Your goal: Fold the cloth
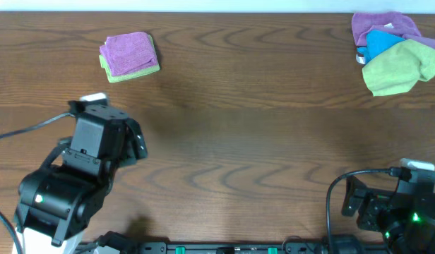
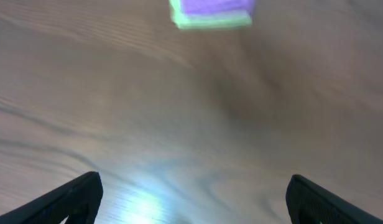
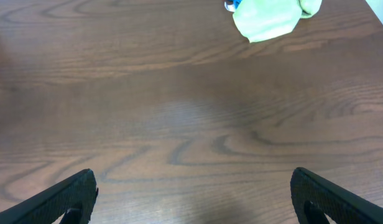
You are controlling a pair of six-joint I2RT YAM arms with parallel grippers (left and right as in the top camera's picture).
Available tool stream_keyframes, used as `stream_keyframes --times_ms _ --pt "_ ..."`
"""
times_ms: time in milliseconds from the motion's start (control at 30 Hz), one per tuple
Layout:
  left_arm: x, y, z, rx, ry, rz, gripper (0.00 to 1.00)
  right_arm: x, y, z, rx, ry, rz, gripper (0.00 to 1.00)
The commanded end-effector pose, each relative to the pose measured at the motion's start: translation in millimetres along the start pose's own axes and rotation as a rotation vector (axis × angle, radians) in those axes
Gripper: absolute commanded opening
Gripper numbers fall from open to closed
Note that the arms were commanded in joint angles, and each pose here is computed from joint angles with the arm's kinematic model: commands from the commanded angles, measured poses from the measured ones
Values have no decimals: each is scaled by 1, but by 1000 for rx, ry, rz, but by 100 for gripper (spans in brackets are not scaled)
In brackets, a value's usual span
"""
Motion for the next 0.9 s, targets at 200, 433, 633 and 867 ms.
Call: stream_keyframes --times_ms 200,433,633,867 --pt "-66 -79 94 -188 -192 -550 95 0 0 -1 21 6 3 99" --pt "-32 -56 102 4 -131 -608 96 0 0 -1 21 6 3 99" --pt "46 1 95 41 -12 -590 95 0 0 -1 21 6 3 99" --pt "87 38 70 98 138 -583 95 0 0 -1 21 6 3 99"
Point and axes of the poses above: each gripper's point midway between its finger pads, its own x axis out along the fingers, its own z axis along the line the jaws close on, y = z × x, the point moved 2 cm from there along -x, back along the fingers, and after that the axes turned 13 degrees about -x, right-handed, at the moved point
